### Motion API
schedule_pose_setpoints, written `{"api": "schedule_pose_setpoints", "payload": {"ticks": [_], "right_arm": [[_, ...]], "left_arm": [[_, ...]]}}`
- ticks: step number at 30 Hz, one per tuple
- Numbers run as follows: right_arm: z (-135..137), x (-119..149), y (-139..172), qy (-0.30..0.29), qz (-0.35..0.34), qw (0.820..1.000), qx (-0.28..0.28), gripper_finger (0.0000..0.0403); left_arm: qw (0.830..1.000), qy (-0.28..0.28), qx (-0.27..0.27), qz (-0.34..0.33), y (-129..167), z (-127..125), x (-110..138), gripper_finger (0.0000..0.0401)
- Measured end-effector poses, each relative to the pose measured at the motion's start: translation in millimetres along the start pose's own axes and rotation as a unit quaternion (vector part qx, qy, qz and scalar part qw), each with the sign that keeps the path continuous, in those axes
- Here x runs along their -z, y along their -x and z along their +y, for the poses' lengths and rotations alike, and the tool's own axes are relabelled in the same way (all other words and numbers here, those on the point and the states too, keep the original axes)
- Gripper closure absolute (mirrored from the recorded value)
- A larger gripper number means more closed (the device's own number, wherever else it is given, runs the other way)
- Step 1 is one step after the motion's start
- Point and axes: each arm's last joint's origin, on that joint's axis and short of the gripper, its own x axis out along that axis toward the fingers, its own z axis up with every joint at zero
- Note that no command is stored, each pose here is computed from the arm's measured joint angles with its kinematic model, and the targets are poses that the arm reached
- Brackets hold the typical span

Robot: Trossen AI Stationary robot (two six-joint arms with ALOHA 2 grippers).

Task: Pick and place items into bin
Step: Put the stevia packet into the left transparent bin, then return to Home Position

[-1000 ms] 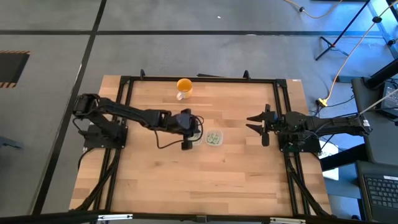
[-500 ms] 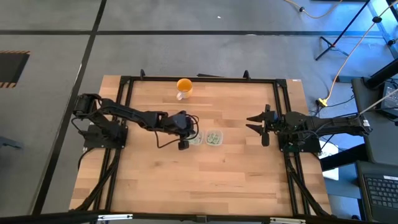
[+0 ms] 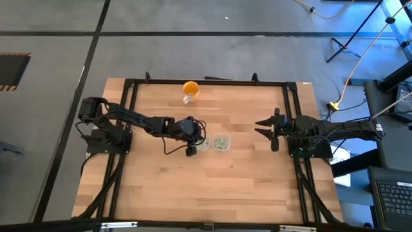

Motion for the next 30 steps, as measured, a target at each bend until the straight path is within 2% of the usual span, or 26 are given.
{"api": "schedule_pose_setpoints", "payload": {"ticks": [11, 19, 25, 27, 30], "right_arm": [[0.0, 0.0, 0.0, 0.002, 0.0, 1.0, 0.0, 0.0255], [0.0, 0.0, 0.0, 0.002, 0.0, 1.0, 0.0, 0.0255], [0.0, -0.4, 0.4, 0.013, -0.002, 1.0, 0.0, 0.0255], [-0.3, -1.2, 2.0, 0.024, -0.008, 1.0, -0.001, 0.0255], [-1.2, -4.4, 7.5, 0.021, -0.029, 0.999, -0.003, 0.0255]], "left_arm": [[1.0, -0.002, -0.001, 0.027, -23.0, -0.4, 14.0, 0.0397], [1.0, -0.008, 0.003, 0.004, -15.6, -0.7, 6.3, 0.034], [0.997, -0.043, -0.006, -0.057, 20.4, 0.4, -16.5, 0.0311], [0.995, -0.062, -0.024, -0.078, 40.1, 2.7, -24.5, 0.0309], [0.991, -0.056, -0.057, -0.104, 71.1, 11.4, -30.0, 0.0309]]}}
